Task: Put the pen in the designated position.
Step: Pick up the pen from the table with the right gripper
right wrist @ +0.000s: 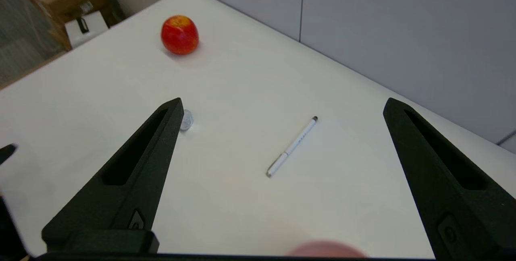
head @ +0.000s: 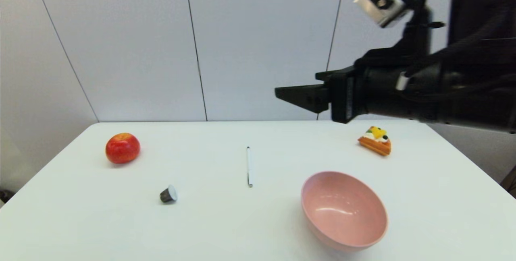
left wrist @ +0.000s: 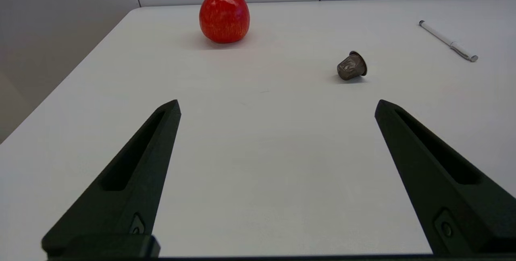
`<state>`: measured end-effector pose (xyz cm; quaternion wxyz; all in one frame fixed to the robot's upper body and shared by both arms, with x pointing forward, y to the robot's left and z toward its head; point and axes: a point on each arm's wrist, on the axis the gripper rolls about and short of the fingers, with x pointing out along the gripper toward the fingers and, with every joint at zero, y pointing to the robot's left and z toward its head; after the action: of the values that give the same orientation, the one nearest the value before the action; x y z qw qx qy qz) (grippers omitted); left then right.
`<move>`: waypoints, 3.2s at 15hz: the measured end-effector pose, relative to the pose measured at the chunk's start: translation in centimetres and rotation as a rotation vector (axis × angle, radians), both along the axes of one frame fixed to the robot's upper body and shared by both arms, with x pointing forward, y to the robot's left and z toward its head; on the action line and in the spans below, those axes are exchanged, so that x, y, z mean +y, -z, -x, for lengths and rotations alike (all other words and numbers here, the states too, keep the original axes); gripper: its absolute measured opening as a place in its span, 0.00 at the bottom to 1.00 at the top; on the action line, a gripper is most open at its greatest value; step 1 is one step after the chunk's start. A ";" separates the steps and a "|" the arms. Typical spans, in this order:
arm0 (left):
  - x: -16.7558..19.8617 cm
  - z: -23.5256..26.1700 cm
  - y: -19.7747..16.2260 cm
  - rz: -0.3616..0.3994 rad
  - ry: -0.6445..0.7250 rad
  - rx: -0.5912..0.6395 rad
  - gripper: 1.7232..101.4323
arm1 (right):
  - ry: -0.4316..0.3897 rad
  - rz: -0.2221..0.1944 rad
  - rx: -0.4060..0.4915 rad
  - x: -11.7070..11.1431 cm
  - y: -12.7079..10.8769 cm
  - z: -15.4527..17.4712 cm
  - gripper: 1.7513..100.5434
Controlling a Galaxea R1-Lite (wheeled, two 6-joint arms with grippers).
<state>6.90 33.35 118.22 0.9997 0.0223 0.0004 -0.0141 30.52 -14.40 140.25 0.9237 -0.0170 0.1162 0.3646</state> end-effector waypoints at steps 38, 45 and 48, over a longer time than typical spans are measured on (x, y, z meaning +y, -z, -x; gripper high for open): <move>0.0 0.0 0.0 0.000 0.000 0.000 0.96 | 0.225 0.385 0.270 14.7 22.2 -12.0 0.97; 0.0 0.0 0.0 0.000 0.000 0.000 0.96 | 0.282 0.374 0.338 14.3 22.7 -12.7 0.97; 0.0 0.0 0.0 0.000 0.000 0.000 0.96 | 0.286 0.379 0.341 14.3 22.8 -12.8 0.97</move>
<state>6.90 33.35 118.22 0.9997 0.0221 0.0002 -0.0138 43.28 -0.14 117.43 0.9133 -0.1114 0.3370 0.1998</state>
